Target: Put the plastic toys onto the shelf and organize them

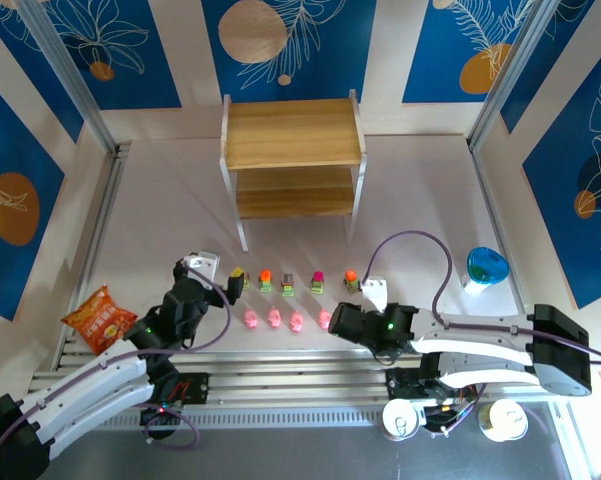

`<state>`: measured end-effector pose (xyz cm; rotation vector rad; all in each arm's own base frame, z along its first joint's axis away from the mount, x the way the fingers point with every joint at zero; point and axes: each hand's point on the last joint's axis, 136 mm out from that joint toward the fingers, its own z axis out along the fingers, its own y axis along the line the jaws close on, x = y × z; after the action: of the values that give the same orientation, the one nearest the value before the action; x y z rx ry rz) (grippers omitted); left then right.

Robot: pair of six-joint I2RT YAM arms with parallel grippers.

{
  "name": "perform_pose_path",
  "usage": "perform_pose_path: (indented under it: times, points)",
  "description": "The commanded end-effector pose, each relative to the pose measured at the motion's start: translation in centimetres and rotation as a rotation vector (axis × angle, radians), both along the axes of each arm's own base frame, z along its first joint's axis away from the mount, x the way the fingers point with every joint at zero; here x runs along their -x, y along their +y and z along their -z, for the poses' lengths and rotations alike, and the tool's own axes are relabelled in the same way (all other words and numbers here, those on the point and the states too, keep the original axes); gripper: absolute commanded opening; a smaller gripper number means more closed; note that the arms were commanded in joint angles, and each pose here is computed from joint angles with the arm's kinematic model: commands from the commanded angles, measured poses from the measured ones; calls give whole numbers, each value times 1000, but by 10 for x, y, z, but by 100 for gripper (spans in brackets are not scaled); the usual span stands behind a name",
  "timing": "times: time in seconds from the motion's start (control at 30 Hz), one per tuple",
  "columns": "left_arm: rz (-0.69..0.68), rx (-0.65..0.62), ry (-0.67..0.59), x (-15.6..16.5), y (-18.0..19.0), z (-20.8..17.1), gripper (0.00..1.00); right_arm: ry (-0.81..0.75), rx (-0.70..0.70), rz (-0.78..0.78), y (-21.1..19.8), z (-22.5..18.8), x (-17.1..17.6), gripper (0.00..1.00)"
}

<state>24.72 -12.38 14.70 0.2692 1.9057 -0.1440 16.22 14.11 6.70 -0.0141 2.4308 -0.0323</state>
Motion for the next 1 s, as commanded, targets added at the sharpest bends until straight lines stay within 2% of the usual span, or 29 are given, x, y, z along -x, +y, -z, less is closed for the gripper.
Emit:
perform_pose_path:
  times: [0.0, 0.33, 0.53, 0.97]
  points:
    - [-5, 23, -15, -3, -3, -10, 100, 9, -46, 34, 4, 8, 2, 77]
    - [-15, 12, 3, -4, -3, -6, 100, 71, -36, 63, 10, 34, 7, 72]
    - [-19, 10, 4, -4, -2, -5, 100, 70, -40, 104, 6, 39, 7, 63]
    - [-22, -1, 19, -6, -3, 0, 100, 58, -13, 161, -3, 48, 14, 56]
